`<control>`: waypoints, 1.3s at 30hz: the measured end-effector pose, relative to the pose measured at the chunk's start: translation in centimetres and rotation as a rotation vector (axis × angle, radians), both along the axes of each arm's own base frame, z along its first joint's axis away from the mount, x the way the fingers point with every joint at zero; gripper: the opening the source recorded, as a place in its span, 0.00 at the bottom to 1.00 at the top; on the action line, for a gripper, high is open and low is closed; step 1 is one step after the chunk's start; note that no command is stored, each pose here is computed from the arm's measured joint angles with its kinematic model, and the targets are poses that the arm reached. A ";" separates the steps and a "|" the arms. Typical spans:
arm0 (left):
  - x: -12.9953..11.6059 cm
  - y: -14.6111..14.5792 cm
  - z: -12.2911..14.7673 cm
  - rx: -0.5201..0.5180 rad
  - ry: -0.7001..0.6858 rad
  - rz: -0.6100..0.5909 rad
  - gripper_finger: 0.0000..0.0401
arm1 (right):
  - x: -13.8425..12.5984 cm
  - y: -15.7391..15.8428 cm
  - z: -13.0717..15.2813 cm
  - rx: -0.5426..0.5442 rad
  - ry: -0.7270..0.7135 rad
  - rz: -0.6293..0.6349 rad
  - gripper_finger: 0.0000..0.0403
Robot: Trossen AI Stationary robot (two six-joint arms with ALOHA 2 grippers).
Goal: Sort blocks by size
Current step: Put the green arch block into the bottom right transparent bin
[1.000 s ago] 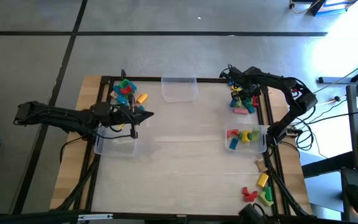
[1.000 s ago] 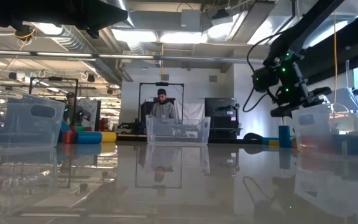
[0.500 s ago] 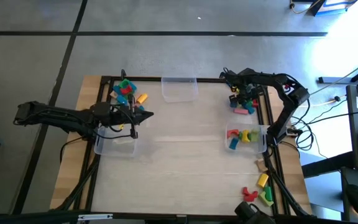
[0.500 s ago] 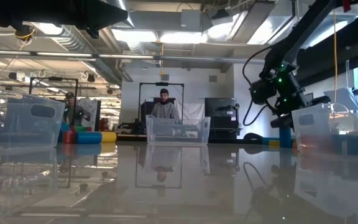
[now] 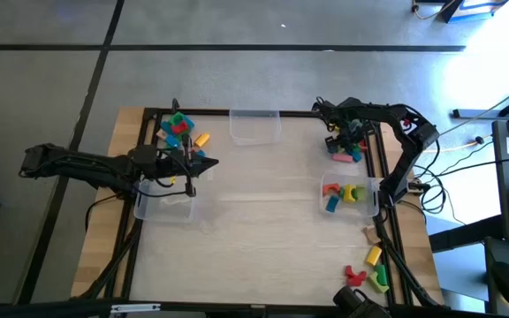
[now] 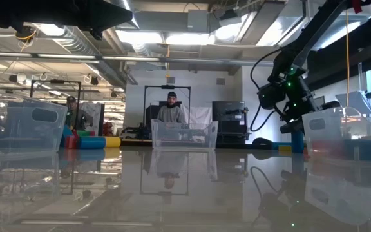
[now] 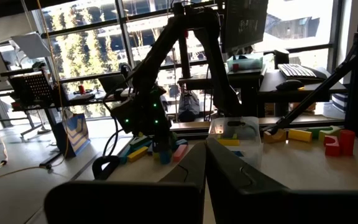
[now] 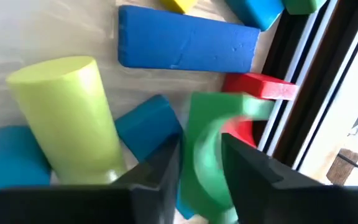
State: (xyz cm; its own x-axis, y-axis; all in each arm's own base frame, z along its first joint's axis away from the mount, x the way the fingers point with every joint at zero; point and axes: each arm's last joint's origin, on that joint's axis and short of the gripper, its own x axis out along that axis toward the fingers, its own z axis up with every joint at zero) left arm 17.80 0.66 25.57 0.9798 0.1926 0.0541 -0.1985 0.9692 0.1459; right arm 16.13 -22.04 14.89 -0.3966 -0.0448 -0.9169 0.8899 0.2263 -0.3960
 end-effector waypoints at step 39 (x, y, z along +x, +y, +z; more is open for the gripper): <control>0.0 0.0 0.0 0.008 0.004 0.000 0.01 | -1.2 1.8 4.4 0.043 -0.097 0.124 0.07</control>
